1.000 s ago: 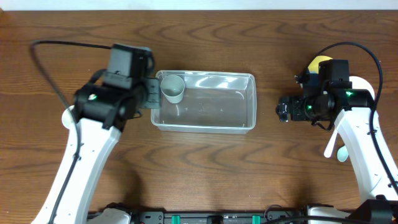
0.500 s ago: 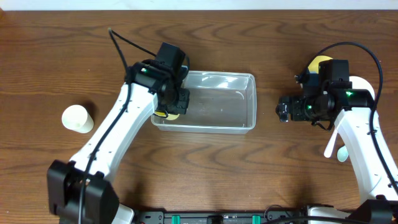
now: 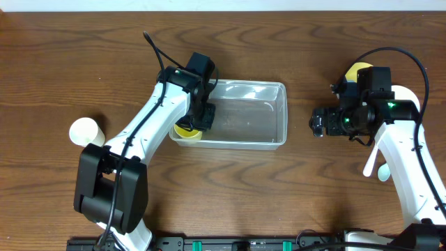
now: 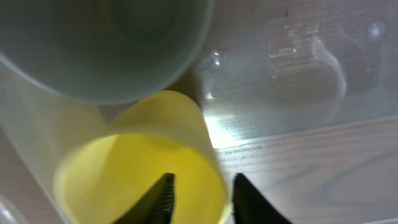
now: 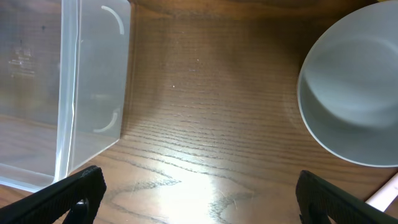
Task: Pack container
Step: 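Place the yellow cup in the container beside the grey cup, then move the left gripper back and grasp the white cup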
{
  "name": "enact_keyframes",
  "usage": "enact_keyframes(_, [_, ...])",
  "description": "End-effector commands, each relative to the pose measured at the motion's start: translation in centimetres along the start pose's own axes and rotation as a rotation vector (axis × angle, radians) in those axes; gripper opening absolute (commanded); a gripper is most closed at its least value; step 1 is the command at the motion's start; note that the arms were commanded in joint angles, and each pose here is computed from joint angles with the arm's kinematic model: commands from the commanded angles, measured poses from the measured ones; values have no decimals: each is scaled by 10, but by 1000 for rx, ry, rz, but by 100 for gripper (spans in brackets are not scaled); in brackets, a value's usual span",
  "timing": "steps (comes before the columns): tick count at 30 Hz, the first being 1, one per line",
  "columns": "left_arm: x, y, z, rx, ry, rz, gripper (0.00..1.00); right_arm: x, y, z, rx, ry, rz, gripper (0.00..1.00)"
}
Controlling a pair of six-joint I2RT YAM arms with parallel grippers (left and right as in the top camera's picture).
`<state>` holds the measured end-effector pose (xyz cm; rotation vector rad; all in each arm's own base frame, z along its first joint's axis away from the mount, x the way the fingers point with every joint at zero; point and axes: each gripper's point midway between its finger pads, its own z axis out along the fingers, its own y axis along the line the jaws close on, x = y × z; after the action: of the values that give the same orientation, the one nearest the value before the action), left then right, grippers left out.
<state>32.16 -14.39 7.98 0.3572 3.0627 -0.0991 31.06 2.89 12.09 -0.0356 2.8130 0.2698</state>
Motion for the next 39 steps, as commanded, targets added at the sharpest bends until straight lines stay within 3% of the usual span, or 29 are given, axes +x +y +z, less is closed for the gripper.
enact_keyframes(1, [-1, 7, -1, -39, -5, 3, 36, -6, 1, -4, -10, -16, 13, 99])
enact_keyframes(8, [-8, 5, -15, -34, -48, 4, 39, -6, 1, -4, -10, -16, 13, 99])
enact_keyframes(13, [-27, 12, -72, -78, -212, 1, 40, -6, 1, -4, -10, -16, 13, 99])
enact_keyframes(14, [-31, 18, -89, -111, -262, -7, 41, -6, 1, -4, -10, -16, 13, 99])
enact_keyframes(16, [-35, 32, -122, -164, -360, -32, 54, -6, 1, -4, -10, -16, 13, 99])
enact_keyframes(22, [-19, 113, -188, -271, -531, -310, 60, -6, 1, -4, -10, -16, 13, 99])
enact_keyframes(26, [6, 179, -191, -314, -508, -555, 64, -6, 1, -4, -10, -16, 13, 99])
enact_keyframes(32, [39, 246, -159, -329, -394, -799, 64, -7, 1, -4, -10, -17, 13, 99])
enact_keyframes(39, [50, 267, -96, -328, -191, -850, 64, -6, 1, -4, -10, -16, 13, 99])
